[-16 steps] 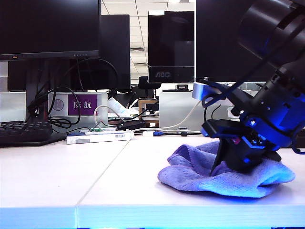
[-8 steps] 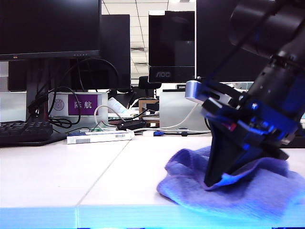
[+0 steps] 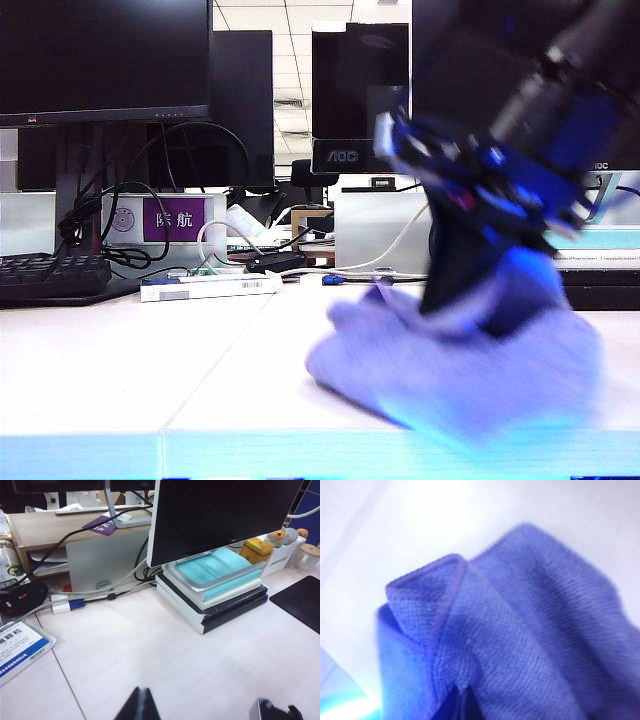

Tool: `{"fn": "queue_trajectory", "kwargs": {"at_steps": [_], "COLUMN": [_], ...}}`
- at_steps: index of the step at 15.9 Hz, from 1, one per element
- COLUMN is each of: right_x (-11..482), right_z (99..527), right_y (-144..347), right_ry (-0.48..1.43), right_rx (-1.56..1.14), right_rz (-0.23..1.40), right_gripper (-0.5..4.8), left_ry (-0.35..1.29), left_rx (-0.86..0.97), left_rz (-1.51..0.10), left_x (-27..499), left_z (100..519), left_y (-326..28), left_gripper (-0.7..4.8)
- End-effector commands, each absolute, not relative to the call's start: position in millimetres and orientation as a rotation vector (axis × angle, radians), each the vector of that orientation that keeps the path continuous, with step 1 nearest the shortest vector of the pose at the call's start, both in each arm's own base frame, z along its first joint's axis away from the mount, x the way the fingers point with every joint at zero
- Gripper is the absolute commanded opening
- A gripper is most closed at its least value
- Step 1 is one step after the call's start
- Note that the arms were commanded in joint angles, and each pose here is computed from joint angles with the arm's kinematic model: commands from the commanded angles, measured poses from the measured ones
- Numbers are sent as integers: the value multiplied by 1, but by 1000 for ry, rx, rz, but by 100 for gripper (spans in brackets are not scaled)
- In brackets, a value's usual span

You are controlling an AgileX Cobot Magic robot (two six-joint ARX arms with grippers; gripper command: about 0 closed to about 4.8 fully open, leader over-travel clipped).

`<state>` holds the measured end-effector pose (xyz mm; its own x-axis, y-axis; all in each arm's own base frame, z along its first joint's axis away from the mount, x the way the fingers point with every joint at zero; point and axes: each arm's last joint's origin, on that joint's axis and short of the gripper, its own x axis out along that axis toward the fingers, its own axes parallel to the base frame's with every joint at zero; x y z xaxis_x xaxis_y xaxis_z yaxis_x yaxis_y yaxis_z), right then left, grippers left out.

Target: Wipe the table from front to back using the rag.

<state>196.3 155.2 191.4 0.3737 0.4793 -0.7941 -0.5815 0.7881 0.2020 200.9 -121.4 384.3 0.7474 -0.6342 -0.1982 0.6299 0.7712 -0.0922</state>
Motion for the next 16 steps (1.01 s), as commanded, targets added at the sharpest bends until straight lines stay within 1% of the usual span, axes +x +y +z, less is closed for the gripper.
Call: {"fn": "queue_trajectory", "kwargs": {"at_steps": [1,2,3,4,5,6,7,8,9,11,12,13,14,15,16], "right_x": [207,209,212,213,215,216,218,219,220,221,221,221,221,221,219], "right_z": [211,215,221,226,233,241,246,250,255,269,275,283,288,293,297], "right_y": [157,157,157,157,158,159,160,161,162,162,162,162,163,162,161], "right_ry": [905,900,894,892,875,862,851,838,826,792,770,743,729,715,704], "right_rx": [-98,-96,-95,-101,-132,-143,-139,-135,-133,-138,-141,-135,-131,-127,-124], "right_rz": [679,677,670,667,675,673,677,678,680,682,684,692,697,698,700], "right_gripper": [162,252,234,90,6,4,92,223,301,8,-4,89,287,366,227], "left_ry": [210,210,210,210,210,210,210,210,210,210,210,210,210,210,210], "left_rx": [-24,-24,-24,-24,-24,-24,-24,-24,-24,-24,-24,-24,-24,-24,-24], "left_rz": [-692,-692,-692,-692,-692,-692,-692,-692,-692,-692,-692,-692,-692,-692,-692], "left_x": [200,200,200,200,200,200,200,200,200,200,200,200,200,200,200], "left_z": [388,388,388,388,388,388,388,388,388,388,388,388,388,388,388], "left_y": [-121,-121,-121,-121,-121,-121,-121,-121,-121,-121,-121,-121,-121,-121,-121], "left_gripper": [-4,-4,-4,-4,-4,-4,-4,-4,-4,-4,-4,-4,-4,-4,-4]}}
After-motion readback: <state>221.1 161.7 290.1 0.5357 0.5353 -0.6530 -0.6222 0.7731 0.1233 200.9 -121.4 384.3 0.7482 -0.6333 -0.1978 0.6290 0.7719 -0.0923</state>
